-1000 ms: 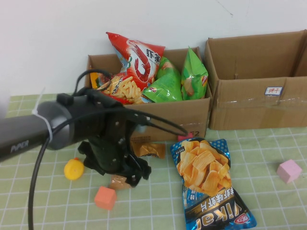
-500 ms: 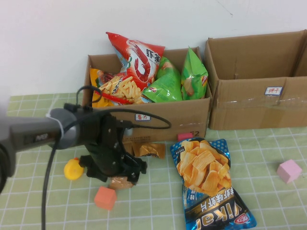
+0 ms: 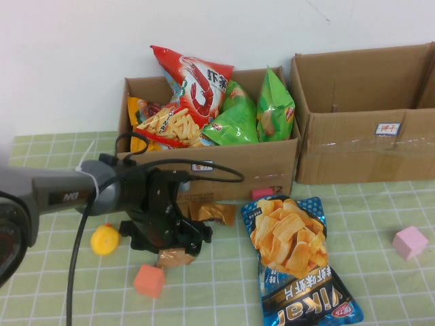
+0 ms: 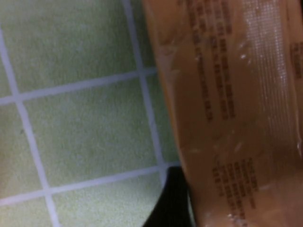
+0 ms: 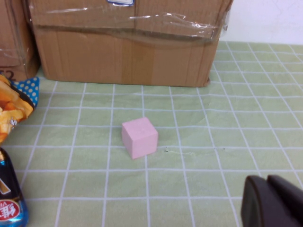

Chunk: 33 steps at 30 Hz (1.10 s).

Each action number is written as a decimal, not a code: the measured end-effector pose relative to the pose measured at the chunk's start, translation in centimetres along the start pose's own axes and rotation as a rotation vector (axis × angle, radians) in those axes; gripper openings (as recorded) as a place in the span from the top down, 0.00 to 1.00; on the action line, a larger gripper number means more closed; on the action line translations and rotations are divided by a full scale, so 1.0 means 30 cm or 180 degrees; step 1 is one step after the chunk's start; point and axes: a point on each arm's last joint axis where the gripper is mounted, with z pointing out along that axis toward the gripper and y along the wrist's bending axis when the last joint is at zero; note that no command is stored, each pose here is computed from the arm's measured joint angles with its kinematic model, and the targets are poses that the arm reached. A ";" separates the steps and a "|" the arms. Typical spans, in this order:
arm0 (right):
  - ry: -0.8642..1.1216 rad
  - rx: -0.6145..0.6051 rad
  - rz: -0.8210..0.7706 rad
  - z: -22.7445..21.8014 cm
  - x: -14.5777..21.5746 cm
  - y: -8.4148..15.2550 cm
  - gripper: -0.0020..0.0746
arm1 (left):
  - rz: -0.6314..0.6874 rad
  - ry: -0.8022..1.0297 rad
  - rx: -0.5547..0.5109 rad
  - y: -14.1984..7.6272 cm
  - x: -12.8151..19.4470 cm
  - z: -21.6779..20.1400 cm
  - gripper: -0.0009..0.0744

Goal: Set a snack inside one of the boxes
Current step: Pick up the biscuit, then place the biscuit in the biscuit box

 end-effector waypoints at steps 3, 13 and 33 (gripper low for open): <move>0.0000 0.0000 0.0000 0.000 0.000 0.000 0.98 | 0.0016 0.0021 -0.0017 0.001 0.001 0.004 0.27; 0.0000 0.0000 0.0000 0.000 0.000 0.000 0.98 | 0.0210 0.0185 -0.0084 0.002 0.013 -0.001 0.41; 0.0000 0.0000 0.0000 0.000 0.000 0.000 0.98 | 0.2018 -0.1079 0.0465 -0.385 0.135 -0.509 0.42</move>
